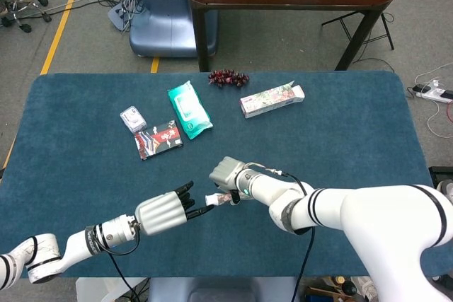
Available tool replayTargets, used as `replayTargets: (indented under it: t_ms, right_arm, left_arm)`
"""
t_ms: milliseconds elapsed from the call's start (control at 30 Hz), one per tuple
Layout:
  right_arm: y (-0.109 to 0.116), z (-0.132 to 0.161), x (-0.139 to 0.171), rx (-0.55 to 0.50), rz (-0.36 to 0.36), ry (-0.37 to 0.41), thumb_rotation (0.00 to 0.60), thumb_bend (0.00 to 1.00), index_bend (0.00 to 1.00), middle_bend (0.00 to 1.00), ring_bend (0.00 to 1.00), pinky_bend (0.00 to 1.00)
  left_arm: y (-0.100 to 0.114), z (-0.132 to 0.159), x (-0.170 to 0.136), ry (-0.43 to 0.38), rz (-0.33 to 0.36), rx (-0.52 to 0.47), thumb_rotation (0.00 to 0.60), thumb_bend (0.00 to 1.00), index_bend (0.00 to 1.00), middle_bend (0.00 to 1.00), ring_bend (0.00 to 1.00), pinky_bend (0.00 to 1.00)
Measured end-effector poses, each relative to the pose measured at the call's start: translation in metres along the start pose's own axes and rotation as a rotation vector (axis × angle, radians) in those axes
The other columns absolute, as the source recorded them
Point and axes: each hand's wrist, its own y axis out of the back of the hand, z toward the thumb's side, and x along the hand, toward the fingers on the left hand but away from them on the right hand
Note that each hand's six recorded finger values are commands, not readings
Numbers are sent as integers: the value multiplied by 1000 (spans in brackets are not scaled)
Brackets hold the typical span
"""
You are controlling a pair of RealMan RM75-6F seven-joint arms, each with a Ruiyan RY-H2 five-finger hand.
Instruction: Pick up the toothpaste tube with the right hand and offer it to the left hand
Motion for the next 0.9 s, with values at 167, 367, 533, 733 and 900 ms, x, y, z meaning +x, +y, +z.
replayTargets:
  t_ms: [167,367,533,733,900]
  right_arm:
    - [2,3,-1,-7,0,-1,600,1000,920,796,765,609]
    - [2,2,-1,-14,3,-5,600,1000,921,797,768,612]
    - [3,2,-1,-18,2,-5,600,1000,922,797,772,615]
    - [2,3,-2,-16,3,-3,600,1000,927,801,777,616]
    - [0,1,-3,-15,9,-6,600,1000,935,805,781,616]
  left_arm:
    - [-4,2,6,-17,-13,44,600,216,32,471,456,175]
    - [-12,0,10,-10,-46,69,600,216,32,471,456,175]
    - [-15,1,10,-15,-59,90,600,216,32,471,455,175]
    - [-19,1,12,-20,-72,111,600,216,32,471,456,175]
    - [-23,0,12,-18,-85,122,600,217,32,471,456,175]
